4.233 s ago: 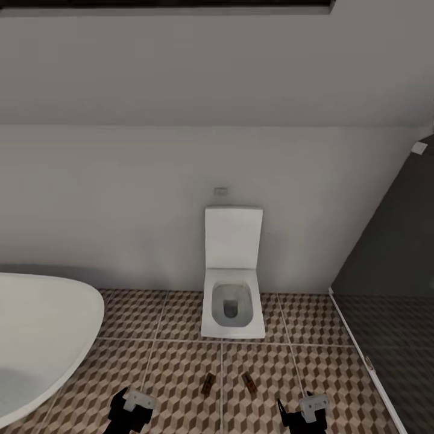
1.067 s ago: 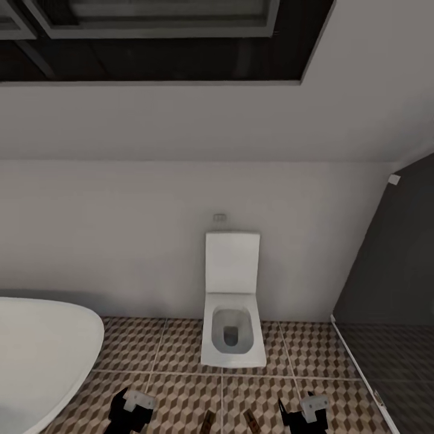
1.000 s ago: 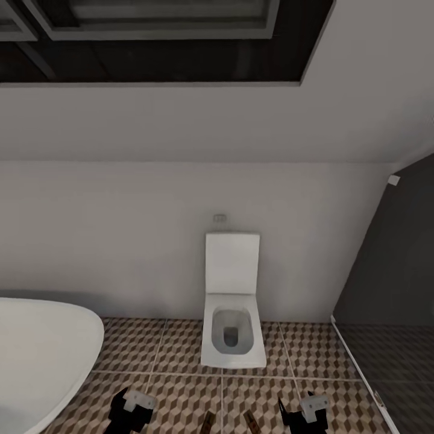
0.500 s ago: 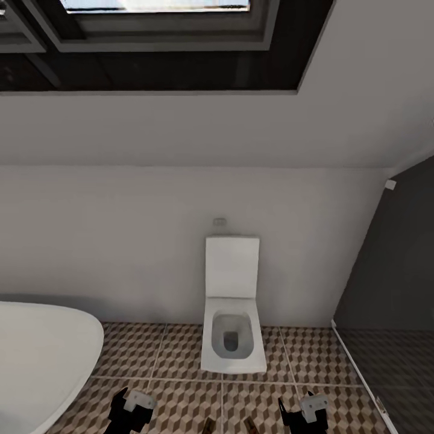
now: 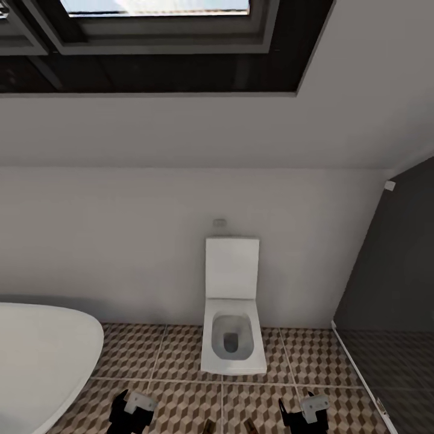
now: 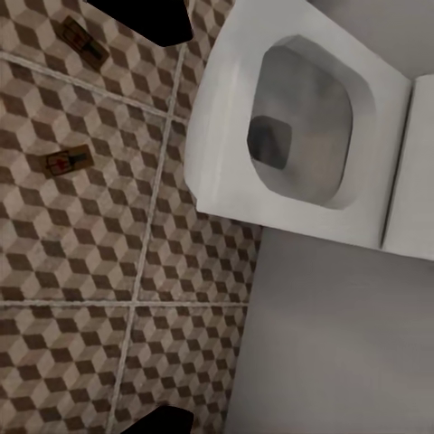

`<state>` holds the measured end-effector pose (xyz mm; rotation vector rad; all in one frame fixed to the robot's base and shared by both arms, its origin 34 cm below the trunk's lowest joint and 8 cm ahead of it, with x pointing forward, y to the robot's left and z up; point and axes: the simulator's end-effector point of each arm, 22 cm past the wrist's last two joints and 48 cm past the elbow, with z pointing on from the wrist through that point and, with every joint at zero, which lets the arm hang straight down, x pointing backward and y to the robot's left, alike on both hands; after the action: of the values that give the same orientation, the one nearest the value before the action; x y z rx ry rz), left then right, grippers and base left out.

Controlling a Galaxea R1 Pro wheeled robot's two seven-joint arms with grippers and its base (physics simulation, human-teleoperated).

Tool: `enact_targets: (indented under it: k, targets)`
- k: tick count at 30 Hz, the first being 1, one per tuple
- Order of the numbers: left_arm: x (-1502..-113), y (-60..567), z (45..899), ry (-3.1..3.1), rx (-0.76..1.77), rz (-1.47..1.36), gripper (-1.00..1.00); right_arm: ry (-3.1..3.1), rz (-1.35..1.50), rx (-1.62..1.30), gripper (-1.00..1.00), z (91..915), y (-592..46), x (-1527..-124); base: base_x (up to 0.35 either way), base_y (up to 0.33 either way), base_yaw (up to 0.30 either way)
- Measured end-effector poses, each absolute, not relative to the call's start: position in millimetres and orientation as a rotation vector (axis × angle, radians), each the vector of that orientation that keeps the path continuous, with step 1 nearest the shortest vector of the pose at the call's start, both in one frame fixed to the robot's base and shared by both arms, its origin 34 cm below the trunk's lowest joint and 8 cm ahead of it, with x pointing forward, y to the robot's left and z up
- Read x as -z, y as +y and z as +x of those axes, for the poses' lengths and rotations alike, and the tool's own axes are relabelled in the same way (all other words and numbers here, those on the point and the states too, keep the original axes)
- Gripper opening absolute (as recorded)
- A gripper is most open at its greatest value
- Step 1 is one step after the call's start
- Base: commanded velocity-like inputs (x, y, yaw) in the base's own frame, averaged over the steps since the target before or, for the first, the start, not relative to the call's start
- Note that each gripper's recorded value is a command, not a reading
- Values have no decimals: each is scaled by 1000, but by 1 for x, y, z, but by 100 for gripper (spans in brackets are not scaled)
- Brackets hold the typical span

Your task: Take the four mousetraps from the cabinet in the bathroom and place them on the bathroom floor. Make sure all four end up on the same floor surface, and ensure that at least two of them are either under or directly next to the same bathroom sink.

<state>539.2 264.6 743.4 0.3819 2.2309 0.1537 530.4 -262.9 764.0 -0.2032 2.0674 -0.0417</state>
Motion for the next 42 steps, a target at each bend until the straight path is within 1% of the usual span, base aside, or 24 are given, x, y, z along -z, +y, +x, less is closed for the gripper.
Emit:
enact_targets:
  k: [5, 10, 15, 19, 25, 29, 35, 42]
  targets:
    - [-733, 266, 523, 2259, -156, 383, 100, 2073, -204, 45, 100, 528, -265, -762, 0, 0, 0]
    - [-708, 277, 482, 2359, -176, 394, 100, 2089, -205, 47, 100, 519, -266, -757, 0, 0, 0]
    - [-681, 303, 427, 2488, -223, 409, 100, 2133, -207, 46, 100, 492, -268, -741, 0, 0, 0]
    - [-669, 343, 386, 2565, -286, 339, 100, 2175, -213, 59, 100, 463, -280, -728, 0, 0, 0]
    - [-668, 391, 356, 2609, -363, 176, 100, 2209, -232, 103, 100, 441, -311, -719, 0, 0, 0]
    - [-667, 411, 341, 2625, -392, 128, 100, 2221, -246, 125, 100, 433, -328, -718, 0, 0, 0]
    - [-665, 426, 317, 2652, -417, 114, 100, 2237, -295, 96, 100, 425, -338, -715, 0, 0, 0]
    - [-665, 440, 301, 2669, -441, 116, 100, 2257, -334, 33, 100, 419, -331, -712, 0, 0, 0]
